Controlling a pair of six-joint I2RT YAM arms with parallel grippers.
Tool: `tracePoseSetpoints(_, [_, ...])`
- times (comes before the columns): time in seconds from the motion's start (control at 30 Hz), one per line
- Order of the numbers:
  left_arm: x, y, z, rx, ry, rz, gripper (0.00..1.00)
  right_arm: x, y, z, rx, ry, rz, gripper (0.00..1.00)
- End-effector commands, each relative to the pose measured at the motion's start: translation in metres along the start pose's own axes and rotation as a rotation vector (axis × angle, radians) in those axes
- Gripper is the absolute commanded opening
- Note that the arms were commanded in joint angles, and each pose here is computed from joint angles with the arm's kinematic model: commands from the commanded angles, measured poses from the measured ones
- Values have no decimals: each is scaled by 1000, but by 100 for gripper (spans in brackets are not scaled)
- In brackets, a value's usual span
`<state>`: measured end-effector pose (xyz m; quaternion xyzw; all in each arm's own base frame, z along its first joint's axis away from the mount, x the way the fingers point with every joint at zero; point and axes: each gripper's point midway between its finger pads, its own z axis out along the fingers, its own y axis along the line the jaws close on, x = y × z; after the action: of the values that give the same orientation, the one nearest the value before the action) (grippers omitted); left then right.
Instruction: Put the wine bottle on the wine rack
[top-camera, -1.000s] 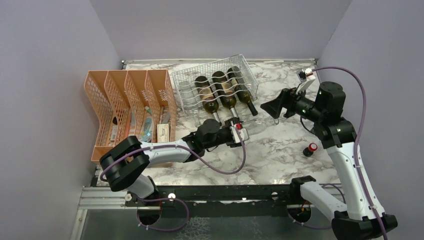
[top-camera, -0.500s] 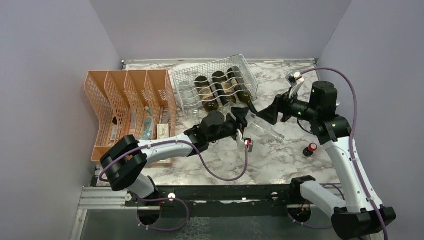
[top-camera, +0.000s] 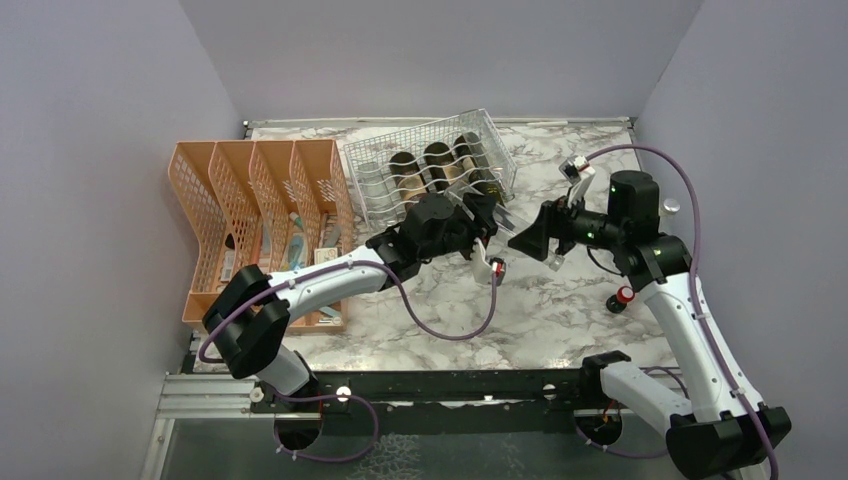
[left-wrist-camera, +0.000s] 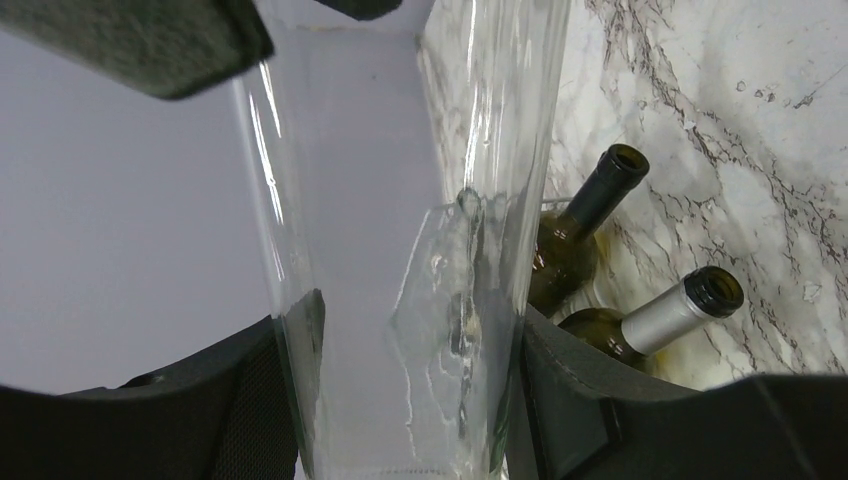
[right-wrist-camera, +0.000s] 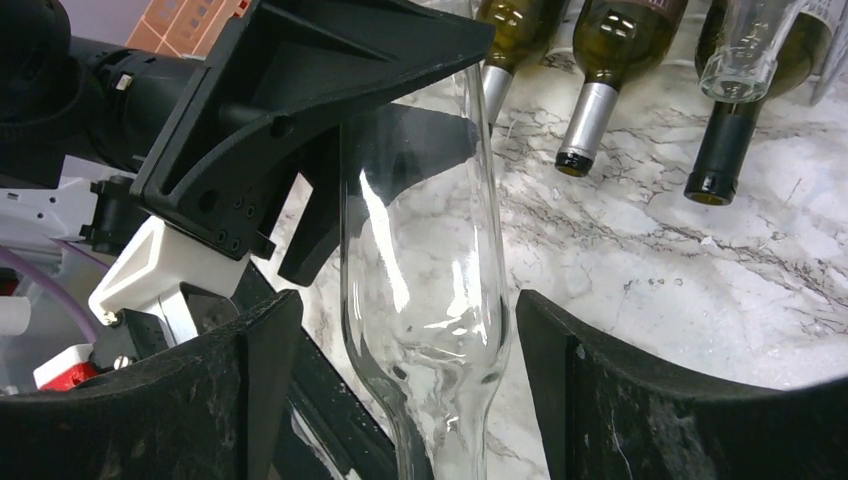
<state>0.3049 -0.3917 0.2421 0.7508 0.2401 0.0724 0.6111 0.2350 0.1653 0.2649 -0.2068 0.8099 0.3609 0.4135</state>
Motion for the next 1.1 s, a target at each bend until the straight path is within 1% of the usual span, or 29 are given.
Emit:
tracePoseSetpoints(0.0, [-16,24,3,-15,-78,38,0,8,1,3,-10,22,-11,80])
tracePoseSetpoints(0.13, [-22,26,3,2,-106,33,0,10,0,8,-18,38,-6,77])
tracePoseSetpoints(0.33, [-28,29,0,23,-130,23,0,11,-5,16,-9,51,7,69])
tracePoseSetpoints(0.43, [-29,32,-1,18,-135,18,0,13,-2,18,-25,56,3,68])
tracePoseSetpoints(0.6, [-32,35,-2,22,-163,-23,0,19,3,19,-51,72,-6,71])
tracePoseSetpoints(0.73, [-31,39,0,42,-171,-71,0,24,7,20,-61,91,-8,70])
tracePoseSetpoints(0.8, [-31,37,0,52,-169,-79,0,23,5,20,-47,88,-11,63])
tracePoseSetpoints(0.83, [-30,37,0,52,-168,-84,0,22,4,20,-42,84,-12,57])
tracePoseSetpoints(0.93, [-30,35,0,54,-166,-103,0,16,4,19,-30,69,-22,32])
tracePoseSetpoints(0.97, [-30,36,-1,49,-164,-110,4,13,3,18,-22,61,-23,23])
tracePoseSetpoints(1.0, [-30,36,-1,37,-162,-120,17,10,3,18,-13,50,-25,15])
tracePoseSetpoints(1.03, [-29,38,-3,10,-160,-131,40,6,3,17,-6,37,-28,9])
tracePoseSetpoints(1.07, [-29,40,-5,-22,-160,-150,50,2,3,16,0,22,-32,4])
